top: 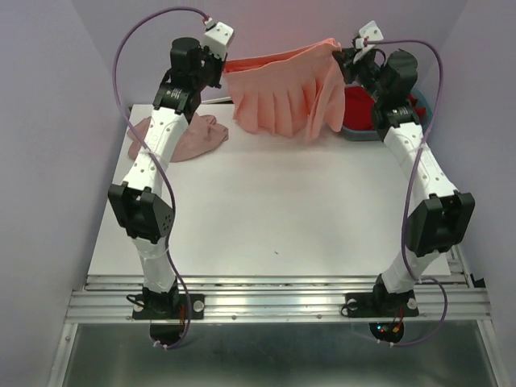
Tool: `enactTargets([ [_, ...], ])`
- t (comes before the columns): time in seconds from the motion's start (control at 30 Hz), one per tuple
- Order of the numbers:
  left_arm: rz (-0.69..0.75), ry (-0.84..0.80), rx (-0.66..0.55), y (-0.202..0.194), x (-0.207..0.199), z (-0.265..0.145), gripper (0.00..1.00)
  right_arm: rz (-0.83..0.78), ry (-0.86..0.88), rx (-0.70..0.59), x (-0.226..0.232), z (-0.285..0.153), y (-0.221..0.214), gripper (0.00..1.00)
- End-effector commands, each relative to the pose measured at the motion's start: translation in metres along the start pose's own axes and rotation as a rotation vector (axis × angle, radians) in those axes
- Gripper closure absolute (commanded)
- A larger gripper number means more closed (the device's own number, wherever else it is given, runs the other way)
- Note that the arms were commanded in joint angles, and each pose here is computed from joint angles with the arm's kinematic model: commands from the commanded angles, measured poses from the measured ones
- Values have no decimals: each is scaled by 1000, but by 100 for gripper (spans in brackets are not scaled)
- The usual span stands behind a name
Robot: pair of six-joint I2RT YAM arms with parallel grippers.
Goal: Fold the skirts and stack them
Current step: Flatten the skirt out
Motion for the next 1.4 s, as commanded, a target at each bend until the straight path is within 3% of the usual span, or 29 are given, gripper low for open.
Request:
enactTargets([
  [0.0,73,82,-137,37,20,-52,100,-157,-58,-178,-24,-53,54,99],
  [0.03,71,58,-107,24,16,-54,100,-165,15,-188,-7,-61,48,99],
  [0.07,70,26,-36,-8,10,-59,100,-154,82,-123,19,-73,12,99],
  [0.13,74,-72,31,-41,-5,-64,100,-182,173,-133,43,-101,9,99],
  [0.23,49,-176,231,-130,-27,-78,100,-239,293,-60,85,-141,-31,99],
  [0.43,69,-321,418,-216,-55,-122,100,-241,601,73,165,-224,-94,99],
  [0.57,122,-439,509,-259,-77,-158,100,-332,772,3,201,-274,-97,99],
  [0.67,196,-513,514,-268,-89,-187,98,-396,880,-38,224,-305,-107,86],
  [0.73,270,-593,535,-277,-103,-203,87,-459,922,-79,232,-321,-105,77],
  [0.77,300,-617,534,-280,-107,-214,75,-472,932,-87,234,-326,-104,66],
  [0.8,330,-656,553,-283,-115,-224,48,-487,936,-89,237,-333,-104,33],
  [0.87,383,-675,529,-281,-117,-238,33,-481,914,-55,233,-334,-103,6],
  [0.9,389,-691,534,-281,-118,-246,26,-518,866,-60,224,-328,-96,0],
  [0.93,400,-697,523,-276,-118,-254,20,-523,813,-17,214,-322,-94,0],
  [1.0,400,-701,514,-270,-118,-261,18,-542,744,21,198,-312,-86,0],
  [1.1,366,-643,486,-257,-115,-262,18,-435,666,175,177,-297,-89,0],
  [1.23,289,-604,466,-240,-121,-242,23,-90,481,529,143,-256,-112,6],
  [1.27,287,-603,472,-239,-127,-227,24,37,405,710,126,-245,-137,13],
  [1.37,299,-523,519,-240,-127,-199,32,300,381,876,115,-241,-165,18],
])
Point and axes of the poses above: each gripper's point midway between its finger pads, its own z axis out along the fingers, its own x axis along the line the jaws close on, y = z × x, the point moved 5 cm from there along -z, back along the fingers, and after that the axes turned 11 degrees about -z, right-handed, at the moved point
